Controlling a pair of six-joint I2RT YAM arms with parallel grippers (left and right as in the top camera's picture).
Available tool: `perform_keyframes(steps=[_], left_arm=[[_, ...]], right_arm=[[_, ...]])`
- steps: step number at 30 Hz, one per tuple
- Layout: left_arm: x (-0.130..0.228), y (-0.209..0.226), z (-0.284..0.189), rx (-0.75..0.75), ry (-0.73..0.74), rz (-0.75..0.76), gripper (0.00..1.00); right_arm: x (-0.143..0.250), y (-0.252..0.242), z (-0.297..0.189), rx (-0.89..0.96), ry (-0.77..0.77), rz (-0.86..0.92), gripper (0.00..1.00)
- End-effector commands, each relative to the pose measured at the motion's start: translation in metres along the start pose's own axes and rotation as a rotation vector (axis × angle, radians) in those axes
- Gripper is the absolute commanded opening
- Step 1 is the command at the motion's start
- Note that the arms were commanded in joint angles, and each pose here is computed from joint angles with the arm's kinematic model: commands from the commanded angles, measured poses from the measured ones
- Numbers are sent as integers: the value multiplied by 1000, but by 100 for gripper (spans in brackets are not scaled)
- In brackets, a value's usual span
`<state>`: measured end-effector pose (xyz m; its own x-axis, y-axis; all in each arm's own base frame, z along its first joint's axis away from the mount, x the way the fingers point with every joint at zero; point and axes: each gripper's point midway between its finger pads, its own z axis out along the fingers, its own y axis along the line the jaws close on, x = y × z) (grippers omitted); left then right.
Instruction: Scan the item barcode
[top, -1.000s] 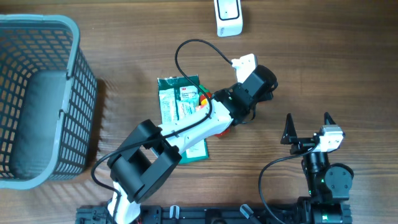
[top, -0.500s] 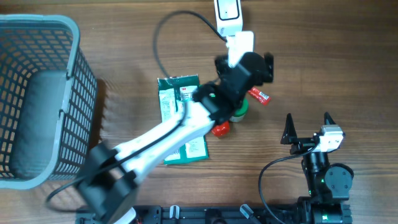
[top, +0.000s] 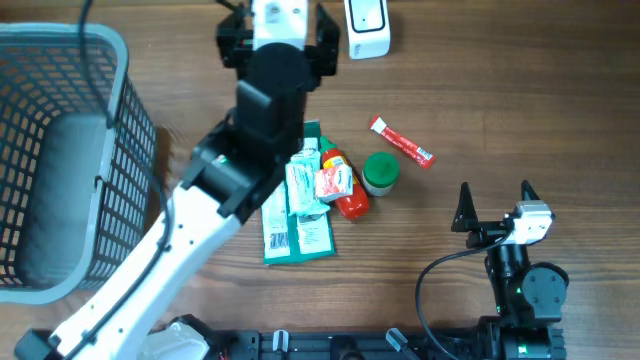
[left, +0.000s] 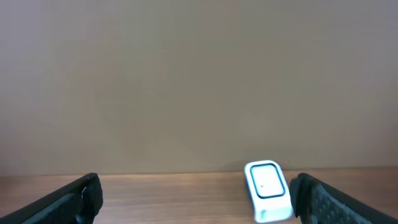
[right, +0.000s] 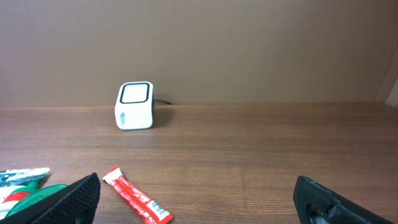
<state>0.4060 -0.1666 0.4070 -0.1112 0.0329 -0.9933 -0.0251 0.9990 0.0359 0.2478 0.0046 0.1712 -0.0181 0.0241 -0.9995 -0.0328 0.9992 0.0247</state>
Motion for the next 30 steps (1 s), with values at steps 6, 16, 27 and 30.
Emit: perform_keyframes(steps=[6,16,27,30], left_arm=[[-73,96,-61,-122,-164,-104,100],[-100,219,-130,-258,-307,-430,100],[-121,277,-178,-437,-480,-488,100],[-121,277,-178,-437,-482,-487,100]], right_arm=[[0,1,0,-2,0,-9,100],[0,1,0,-2,0,-9,100],[-1,-4,0,24,-3,-127,100],[-1,-4,0,24,-3,-129,100]])
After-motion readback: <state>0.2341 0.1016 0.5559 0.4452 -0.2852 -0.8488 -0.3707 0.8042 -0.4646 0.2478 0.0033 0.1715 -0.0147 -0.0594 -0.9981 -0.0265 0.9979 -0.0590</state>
